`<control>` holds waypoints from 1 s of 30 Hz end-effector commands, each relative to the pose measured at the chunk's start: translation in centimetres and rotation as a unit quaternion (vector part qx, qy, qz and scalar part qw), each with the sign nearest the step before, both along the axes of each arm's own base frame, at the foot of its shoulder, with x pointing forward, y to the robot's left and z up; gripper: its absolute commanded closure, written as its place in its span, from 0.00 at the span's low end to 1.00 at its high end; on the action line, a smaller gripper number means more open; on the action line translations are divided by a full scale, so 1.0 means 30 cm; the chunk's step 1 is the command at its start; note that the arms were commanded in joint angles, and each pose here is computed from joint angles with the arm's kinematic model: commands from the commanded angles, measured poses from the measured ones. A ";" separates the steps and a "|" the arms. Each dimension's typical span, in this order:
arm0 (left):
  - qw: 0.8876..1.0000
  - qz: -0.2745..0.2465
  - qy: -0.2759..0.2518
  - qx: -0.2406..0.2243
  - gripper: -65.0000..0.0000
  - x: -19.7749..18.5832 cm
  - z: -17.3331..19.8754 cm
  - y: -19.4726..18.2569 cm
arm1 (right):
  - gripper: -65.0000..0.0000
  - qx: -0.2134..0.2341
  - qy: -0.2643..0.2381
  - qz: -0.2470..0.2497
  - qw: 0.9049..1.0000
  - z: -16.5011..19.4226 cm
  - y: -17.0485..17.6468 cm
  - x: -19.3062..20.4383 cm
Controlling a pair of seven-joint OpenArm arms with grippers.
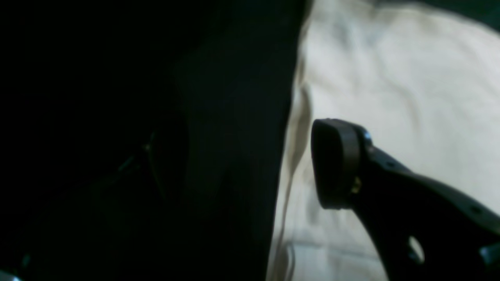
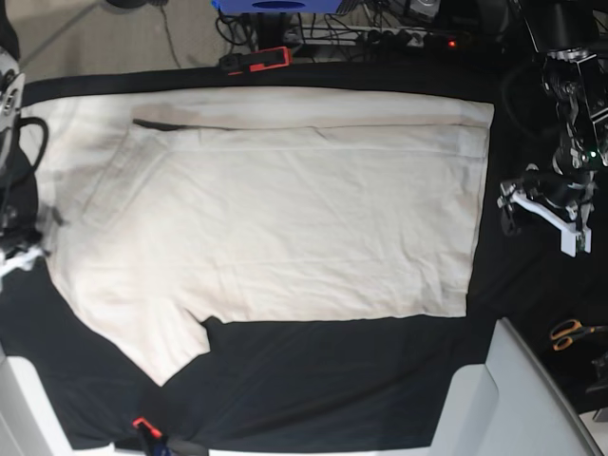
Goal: Fold the T-shirt properly
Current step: 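Move the right gripper to the sleeve corner and pinch the fabric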
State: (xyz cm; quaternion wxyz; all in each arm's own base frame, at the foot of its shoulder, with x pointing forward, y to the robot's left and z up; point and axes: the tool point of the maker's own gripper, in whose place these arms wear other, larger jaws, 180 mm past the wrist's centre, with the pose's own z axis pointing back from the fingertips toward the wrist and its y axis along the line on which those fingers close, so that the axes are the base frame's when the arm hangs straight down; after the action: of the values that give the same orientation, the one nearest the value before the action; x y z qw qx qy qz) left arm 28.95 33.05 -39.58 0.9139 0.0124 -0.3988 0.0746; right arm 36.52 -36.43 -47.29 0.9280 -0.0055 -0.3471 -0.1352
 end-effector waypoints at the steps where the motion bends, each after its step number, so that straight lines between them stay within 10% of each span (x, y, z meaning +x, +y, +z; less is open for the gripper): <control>1: 1.000 -0.002 -0.030 0.008 0.26 0.040 0.060 0.018 | 0.57 -0.017 -0.042 -0.009 0.999 0.091 -0.069 0.059; 30: 1.000 0.012 -0.005 -0.003 0.27 0.006 -0.005 0.036 | 0.58 -0.024 -0.036 0.066 0.997 0.009 0.126 0.121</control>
State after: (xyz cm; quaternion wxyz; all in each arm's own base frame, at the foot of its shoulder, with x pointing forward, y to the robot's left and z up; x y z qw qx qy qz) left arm 28.00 33.33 -41.41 0.9214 0.0063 -0.3778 0.0903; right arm 38.45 -31.59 -48.97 0.9326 0.0063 -0.3550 -0.0649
